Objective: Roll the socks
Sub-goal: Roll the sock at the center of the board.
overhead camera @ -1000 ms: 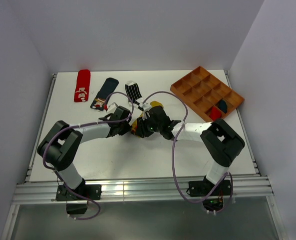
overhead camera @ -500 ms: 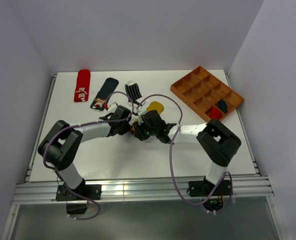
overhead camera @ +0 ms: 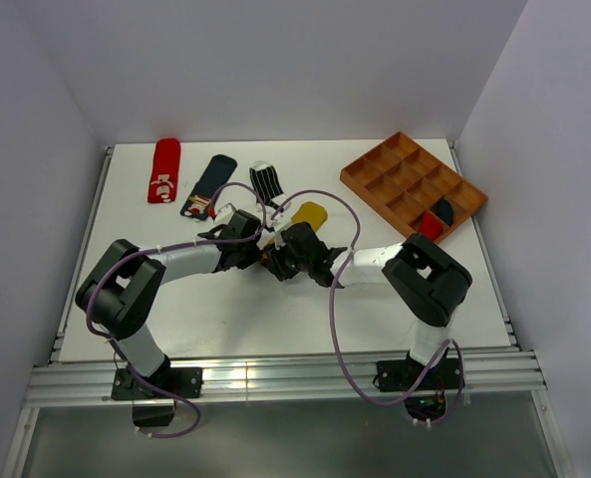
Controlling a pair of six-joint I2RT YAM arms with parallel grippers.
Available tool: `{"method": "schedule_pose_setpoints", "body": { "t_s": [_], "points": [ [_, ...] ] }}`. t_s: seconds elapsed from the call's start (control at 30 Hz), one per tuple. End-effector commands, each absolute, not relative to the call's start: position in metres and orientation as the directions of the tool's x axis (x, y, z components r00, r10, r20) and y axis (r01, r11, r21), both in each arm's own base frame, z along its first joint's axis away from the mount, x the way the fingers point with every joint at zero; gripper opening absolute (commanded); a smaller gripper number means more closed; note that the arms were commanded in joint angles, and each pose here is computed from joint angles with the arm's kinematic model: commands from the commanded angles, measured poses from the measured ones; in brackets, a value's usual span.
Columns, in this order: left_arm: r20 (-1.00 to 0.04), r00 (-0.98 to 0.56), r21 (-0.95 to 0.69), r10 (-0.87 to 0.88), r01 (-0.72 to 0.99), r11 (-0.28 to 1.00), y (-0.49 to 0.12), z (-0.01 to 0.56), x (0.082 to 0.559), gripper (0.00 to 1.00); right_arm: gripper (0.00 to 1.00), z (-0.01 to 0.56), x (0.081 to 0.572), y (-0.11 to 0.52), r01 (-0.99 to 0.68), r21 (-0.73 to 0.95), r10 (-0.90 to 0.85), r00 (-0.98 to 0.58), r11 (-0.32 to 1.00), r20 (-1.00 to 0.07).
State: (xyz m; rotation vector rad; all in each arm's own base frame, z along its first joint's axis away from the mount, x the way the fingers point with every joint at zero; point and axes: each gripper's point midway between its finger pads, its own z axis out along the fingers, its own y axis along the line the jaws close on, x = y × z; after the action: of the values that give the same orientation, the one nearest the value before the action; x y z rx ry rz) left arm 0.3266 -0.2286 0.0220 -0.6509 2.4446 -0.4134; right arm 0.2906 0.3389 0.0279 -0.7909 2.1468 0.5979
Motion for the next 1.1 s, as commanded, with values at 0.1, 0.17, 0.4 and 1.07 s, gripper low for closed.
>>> {"method": "schedule_pose_setpoints", "body": {
  "t_s": [0.1, 0.17, 0.4, 1.07],
  "points": [
    [-0.437, -0.778, -0.265, -0.451, -0.368, 0.891, -0.206, -0.007, 0.305, 0.11, 0.44, -0.009, 0.292, 0.316, -0.643, 0.055, -0.435, -0.576, 0.764, -0.693],
    [-0.439, -0.777, -0.261, -0.452, -0.37, 0.891, -0.205, -0.007, 0.304, 0.11, 0.44, -0.014, 0.289, 0.312, -0.631, 0.047, -0.443, -0.593, 0.774, -0.673],
    [-0.443, -0.772, -0.267, -0.456, -0.372, 0.889, -0.207, -0.003, 0.309, 0.11, 0.37, -0.023, 0.277, 0.302, -0.63, 0.012, -0.488, -0.612, 0.776, -0.622],
    [-0.487, -0.671, -0.374, -0.559, -0.418, 0.828, -0.198, 0.026, 0.317, 0.29, 0.0, -0.015, 0.271, 0.313, -0.441, 0.516, -0.234, -0.878, 0.735, -0.417]
  ]
}}
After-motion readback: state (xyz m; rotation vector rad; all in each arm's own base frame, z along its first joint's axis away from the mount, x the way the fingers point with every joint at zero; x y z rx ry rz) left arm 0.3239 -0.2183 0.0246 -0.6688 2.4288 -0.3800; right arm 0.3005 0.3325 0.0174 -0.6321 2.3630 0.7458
